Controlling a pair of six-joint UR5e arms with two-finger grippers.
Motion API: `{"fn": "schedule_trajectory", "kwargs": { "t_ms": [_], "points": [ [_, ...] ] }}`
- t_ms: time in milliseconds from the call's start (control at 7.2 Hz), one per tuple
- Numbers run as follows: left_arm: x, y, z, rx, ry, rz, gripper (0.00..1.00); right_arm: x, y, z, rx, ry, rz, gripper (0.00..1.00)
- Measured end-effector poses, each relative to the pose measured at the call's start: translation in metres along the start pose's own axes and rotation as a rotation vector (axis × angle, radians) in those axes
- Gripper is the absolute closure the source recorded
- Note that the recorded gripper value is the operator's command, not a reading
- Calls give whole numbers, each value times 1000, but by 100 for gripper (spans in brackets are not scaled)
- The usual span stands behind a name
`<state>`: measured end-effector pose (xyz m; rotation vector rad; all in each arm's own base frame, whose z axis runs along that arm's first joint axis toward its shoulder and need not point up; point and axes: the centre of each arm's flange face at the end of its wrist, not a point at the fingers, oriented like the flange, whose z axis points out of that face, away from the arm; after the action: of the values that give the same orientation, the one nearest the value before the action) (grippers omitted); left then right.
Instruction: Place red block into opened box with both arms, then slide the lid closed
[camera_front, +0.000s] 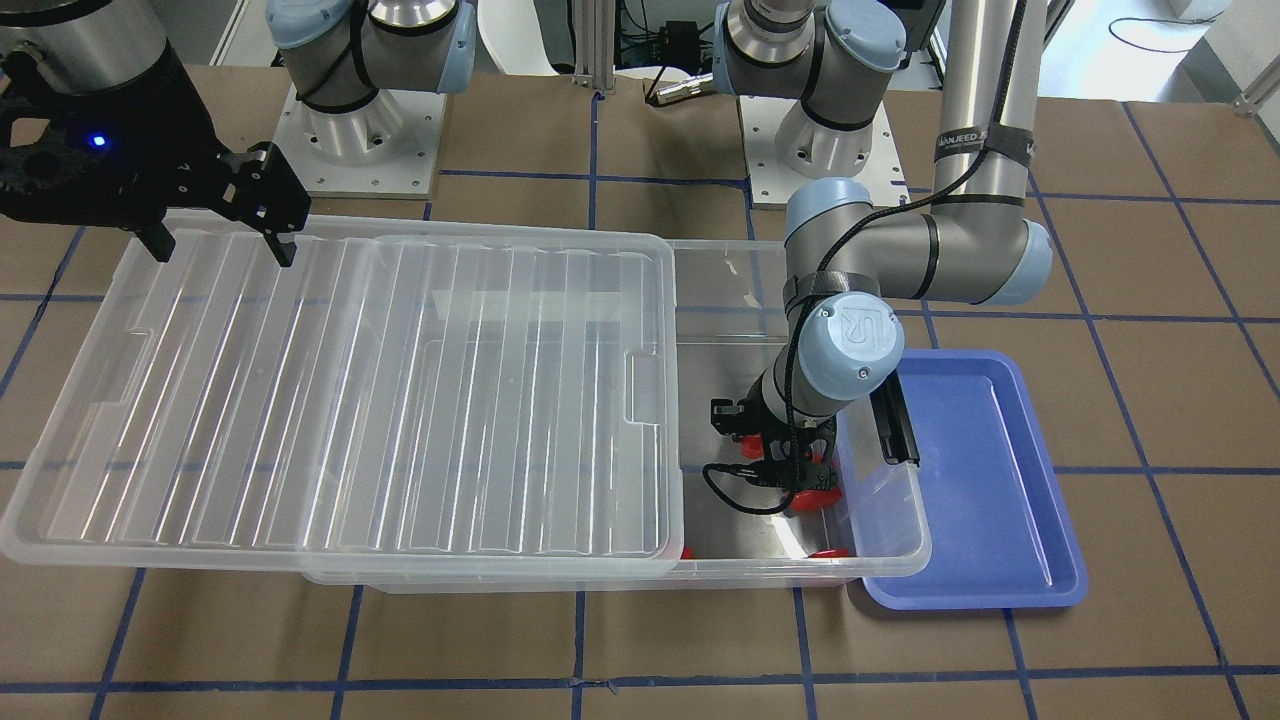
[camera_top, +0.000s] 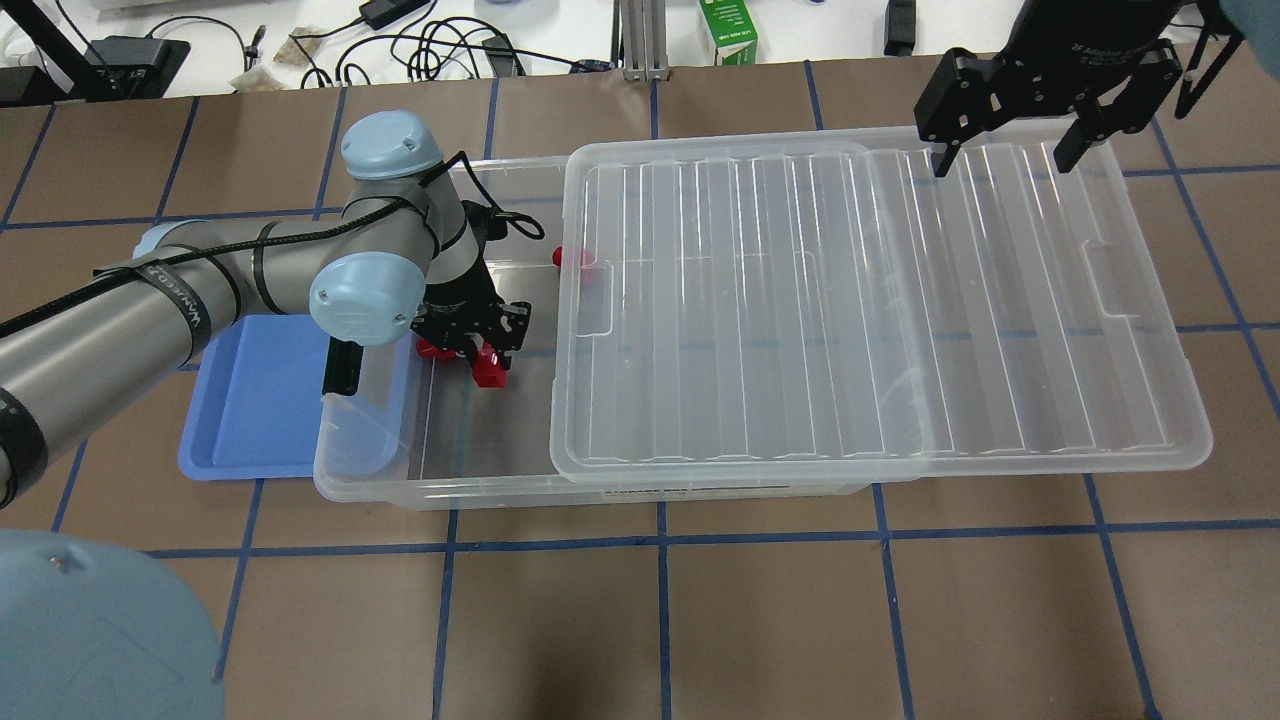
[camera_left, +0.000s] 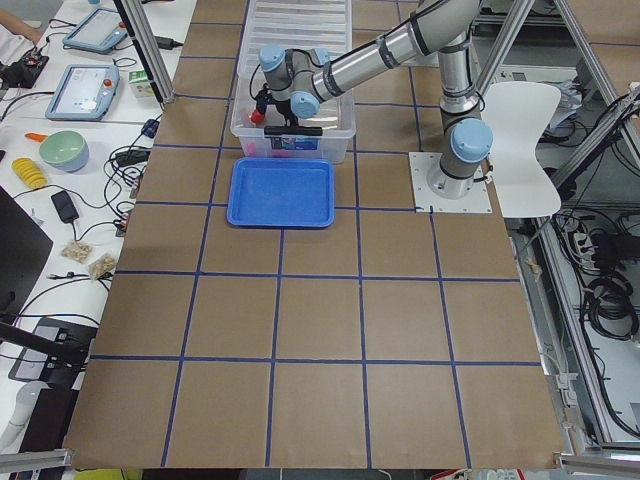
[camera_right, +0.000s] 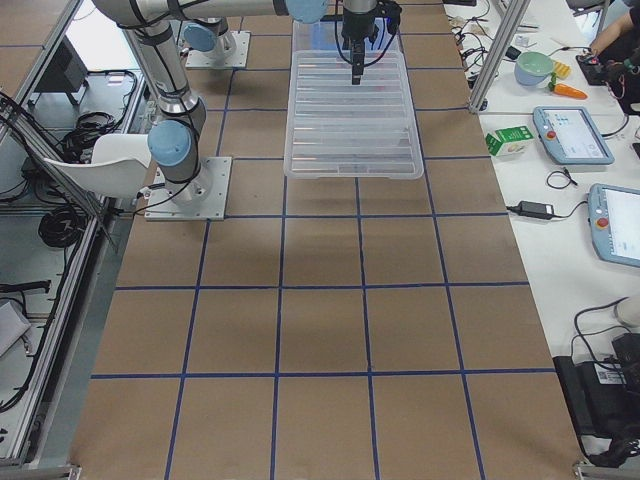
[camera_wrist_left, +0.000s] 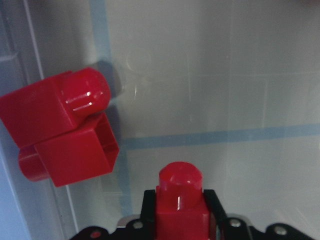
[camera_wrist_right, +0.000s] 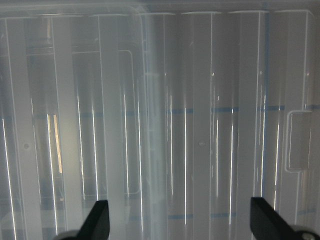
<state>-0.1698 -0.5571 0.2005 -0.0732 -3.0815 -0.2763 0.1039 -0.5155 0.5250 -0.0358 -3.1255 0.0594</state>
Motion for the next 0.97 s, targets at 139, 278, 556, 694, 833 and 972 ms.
{"fn": "schedule_trajectory", "kwargs": {
  "t_ms": [139,278,556,694,833,972],
  "points": [
    [0,0,2,1,1,0,75,0,0,0,0,0,0,0],
    [0,0,4,0,1,1,54,0,0,0,0,0,-1,0],
    [1,-1,6,-4,7,-3,26,0,0,0,0,0,-1,0],
    [1,-1,6,-3,9,-4,5,0,0,0,1,0,-1,0],
    [2,-1,5,-1,10,-3,0,0,-1,-1,2,0,-2,0],
    [2,-1,1,7,9,-1,0,2,-2,-2,3,2,-4,0]
  ]
}}
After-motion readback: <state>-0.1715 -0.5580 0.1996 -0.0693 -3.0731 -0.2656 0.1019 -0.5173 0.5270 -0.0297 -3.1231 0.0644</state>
